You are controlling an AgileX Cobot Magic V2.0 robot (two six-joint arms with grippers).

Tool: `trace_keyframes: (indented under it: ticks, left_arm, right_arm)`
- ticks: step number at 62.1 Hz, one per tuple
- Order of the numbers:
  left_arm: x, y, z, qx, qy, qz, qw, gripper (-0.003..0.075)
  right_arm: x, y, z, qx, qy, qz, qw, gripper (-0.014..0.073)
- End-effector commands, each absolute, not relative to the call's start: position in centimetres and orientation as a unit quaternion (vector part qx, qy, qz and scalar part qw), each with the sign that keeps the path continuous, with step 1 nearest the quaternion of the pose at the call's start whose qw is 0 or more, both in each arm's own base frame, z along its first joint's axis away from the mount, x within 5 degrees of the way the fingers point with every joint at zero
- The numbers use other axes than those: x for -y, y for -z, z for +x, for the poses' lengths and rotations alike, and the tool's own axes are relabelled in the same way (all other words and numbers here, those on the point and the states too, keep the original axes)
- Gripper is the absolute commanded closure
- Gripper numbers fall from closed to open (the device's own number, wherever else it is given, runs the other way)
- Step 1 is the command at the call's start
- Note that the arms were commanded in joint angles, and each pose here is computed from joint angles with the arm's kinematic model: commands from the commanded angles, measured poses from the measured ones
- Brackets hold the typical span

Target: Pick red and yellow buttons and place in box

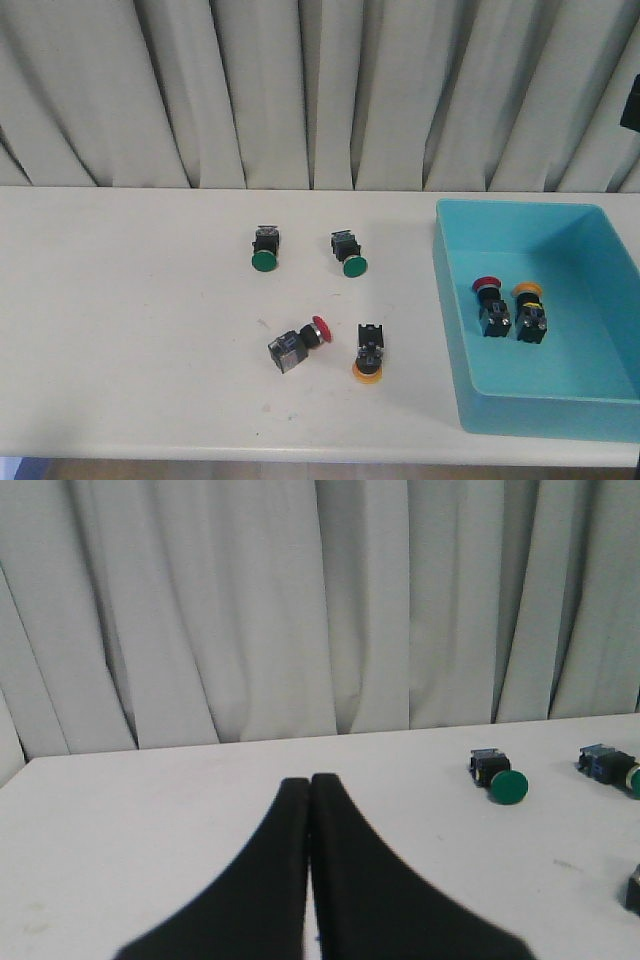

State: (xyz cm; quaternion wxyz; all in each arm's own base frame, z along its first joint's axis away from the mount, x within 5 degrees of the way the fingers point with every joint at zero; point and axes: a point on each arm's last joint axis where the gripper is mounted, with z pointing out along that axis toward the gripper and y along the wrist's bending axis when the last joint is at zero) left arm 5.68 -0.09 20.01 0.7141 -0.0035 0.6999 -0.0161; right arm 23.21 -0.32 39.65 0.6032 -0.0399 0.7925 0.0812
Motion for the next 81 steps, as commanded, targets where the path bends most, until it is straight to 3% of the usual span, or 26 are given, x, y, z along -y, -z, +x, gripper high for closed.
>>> trace_keyframes:
  ticks: [1,62,72,81]
  left_arm:
    - [0.1,-18.9,5.7,-0.694,0.013,-0.001,0.720,0.0727]
    - [0.1,-18.9,5.7,-0.694,0.016,-0.004,0.720,0.0727]
    - [0.1,-18.9,5.7,-0.694,0.016,-0.004,0.720,0.0727]
    - [0.1,-18.9,5.7,-0.694,0.016,-0.004,0.720,0.0727]
  right_arm:
    - [0.6,-41.3,22.9,-0.769,-0.071,-0.028,0.635,0.0601]
    - [0.6,-41.2,22.9,-0.769,-0.071,-0.028,0.635,0.0601]
    - [1.0,-41.6,21.9,-0.772,-0.003,-0.063,0.632,0.0601]
    - [0.6,-41.7,19.2,-0.757,0.025,-0.033,0.652,0.0601]
